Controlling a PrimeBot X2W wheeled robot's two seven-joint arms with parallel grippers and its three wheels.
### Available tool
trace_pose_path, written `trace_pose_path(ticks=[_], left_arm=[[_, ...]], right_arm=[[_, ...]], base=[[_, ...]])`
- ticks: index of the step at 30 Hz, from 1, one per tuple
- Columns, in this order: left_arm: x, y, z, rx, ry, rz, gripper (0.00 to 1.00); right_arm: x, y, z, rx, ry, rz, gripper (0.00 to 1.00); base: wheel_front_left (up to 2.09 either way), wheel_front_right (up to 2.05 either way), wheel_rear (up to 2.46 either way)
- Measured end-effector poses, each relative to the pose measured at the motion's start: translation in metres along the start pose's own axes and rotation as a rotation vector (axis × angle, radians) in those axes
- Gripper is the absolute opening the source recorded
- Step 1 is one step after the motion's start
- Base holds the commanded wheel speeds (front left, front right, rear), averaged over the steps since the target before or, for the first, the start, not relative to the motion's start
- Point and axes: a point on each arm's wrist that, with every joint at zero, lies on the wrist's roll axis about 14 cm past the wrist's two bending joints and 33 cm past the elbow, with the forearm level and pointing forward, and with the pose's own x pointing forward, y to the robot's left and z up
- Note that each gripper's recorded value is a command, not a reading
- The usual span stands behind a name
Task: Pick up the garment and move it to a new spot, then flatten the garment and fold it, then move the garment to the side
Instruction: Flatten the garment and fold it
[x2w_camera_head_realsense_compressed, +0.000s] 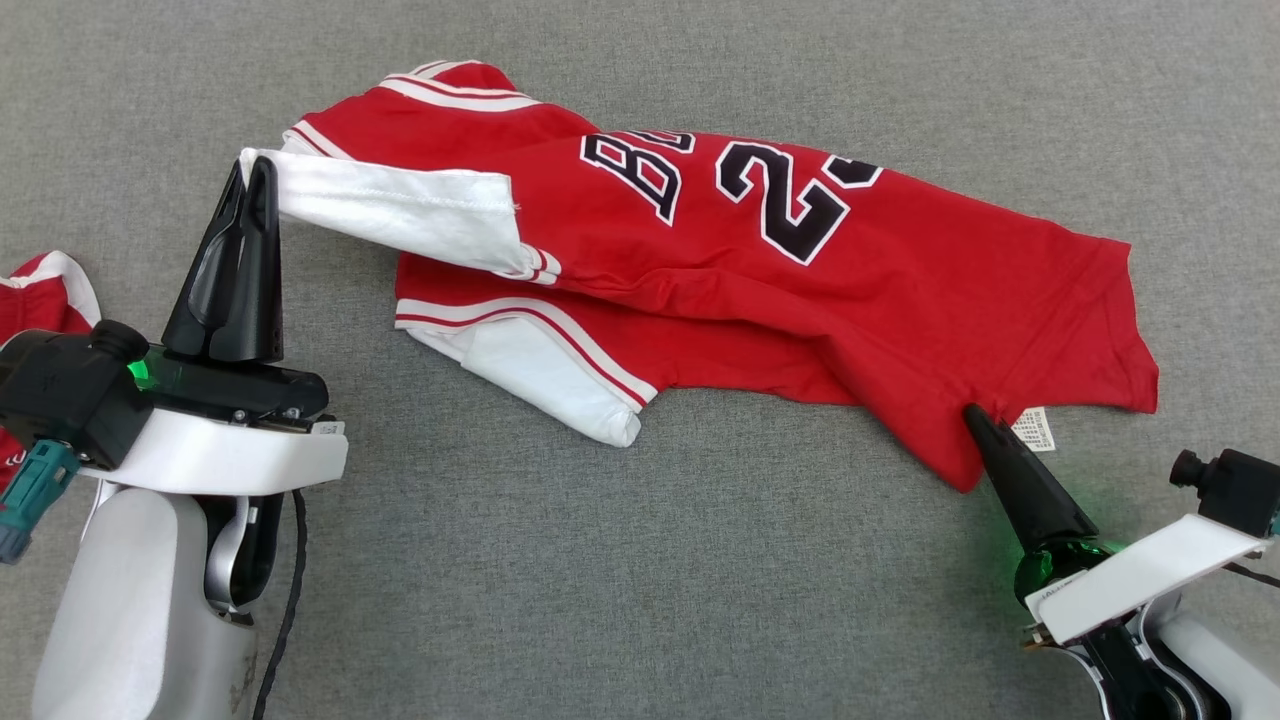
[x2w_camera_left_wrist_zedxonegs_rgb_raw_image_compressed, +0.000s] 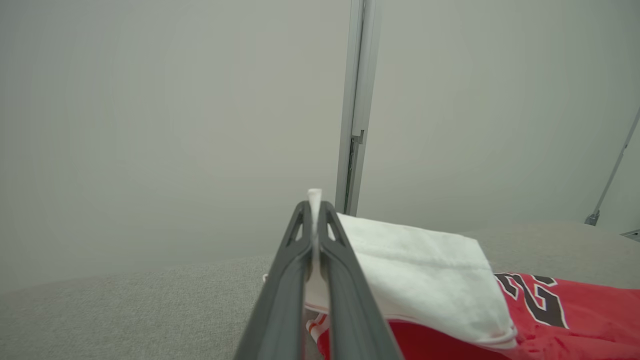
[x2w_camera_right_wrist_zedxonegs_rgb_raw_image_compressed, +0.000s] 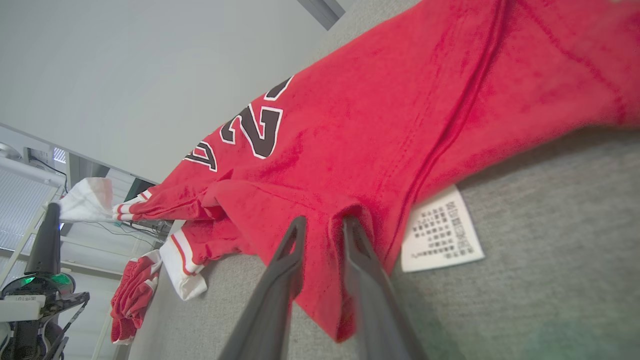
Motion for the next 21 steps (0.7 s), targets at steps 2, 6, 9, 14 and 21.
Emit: trace_pose_path(ticks=[2,6,9,14,21], left_arm=[[0.000,0.000,0.001,0.000,-0.001,0.000,0.00],[0.000,0.001,0.003,0.001,-0.007,0.003,0.00],[0.001,0.001,0.005,0.001,-0.012,0.005,0.00],[0.002,-0.003,0.010,-0.011,-0.027,0.003,0.00],[0.013,-0.023,0.044,-0.037,-0.120,-0.072,0.00]], right_arm=[[0.001,0.001,0.001,-0.006,-0.004,0.004,0.00],[0.000,0.006,0.011,-0.017,-0.042,0.016,0.00],[-0.003,0.010,0.018,-0.027,-0.068,0.026,0.00],[-0.008,0.020,0.038,-0.081,-0.129,0.055,0.00],[-0.025,0.037,0.099,-0.234,-0.275,0.100,0.00]], base=[[0.00,0.00,0.00],[0.00,0.00,0.00],[0.00,0.00,0.00],[0.00,0.00,0.00],[0.00,0.00,0.00]])
